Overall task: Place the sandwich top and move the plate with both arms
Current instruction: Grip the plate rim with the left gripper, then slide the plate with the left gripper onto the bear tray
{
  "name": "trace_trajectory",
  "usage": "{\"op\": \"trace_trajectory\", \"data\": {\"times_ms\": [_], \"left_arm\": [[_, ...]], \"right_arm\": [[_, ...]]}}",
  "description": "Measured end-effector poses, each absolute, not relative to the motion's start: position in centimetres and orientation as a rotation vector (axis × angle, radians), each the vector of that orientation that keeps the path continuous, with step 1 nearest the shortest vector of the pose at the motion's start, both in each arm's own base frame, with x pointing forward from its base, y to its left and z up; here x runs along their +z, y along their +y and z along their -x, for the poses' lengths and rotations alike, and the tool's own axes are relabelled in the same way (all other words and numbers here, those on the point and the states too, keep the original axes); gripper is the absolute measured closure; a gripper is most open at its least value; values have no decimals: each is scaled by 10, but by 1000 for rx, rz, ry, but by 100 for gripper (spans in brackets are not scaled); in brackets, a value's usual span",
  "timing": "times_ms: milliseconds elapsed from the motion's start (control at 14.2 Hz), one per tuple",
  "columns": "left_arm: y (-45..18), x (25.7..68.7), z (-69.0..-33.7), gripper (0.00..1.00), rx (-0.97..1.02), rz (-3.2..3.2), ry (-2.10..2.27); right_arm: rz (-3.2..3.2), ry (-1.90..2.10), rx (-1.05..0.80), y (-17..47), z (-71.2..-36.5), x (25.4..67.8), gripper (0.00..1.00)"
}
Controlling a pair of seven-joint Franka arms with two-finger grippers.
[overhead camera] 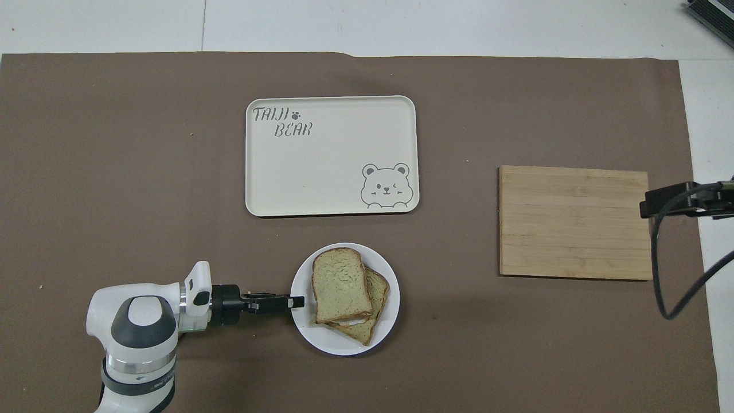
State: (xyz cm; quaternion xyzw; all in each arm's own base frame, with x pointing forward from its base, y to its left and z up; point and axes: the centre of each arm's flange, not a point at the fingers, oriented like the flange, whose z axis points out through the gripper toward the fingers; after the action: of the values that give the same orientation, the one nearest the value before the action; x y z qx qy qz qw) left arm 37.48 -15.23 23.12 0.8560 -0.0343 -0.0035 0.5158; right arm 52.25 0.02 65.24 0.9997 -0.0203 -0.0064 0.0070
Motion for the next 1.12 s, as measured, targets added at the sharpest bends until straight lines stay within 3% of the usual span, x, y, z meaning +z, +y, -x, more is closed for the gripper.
{"op": "trace_trajectory", "data": {"times_ms": [1123], "left_arm": [[-170,225,-358,65,-35,-2016,-54]], "right_arm": [[-3127,-64,-20,0,-523,652,0]]}}
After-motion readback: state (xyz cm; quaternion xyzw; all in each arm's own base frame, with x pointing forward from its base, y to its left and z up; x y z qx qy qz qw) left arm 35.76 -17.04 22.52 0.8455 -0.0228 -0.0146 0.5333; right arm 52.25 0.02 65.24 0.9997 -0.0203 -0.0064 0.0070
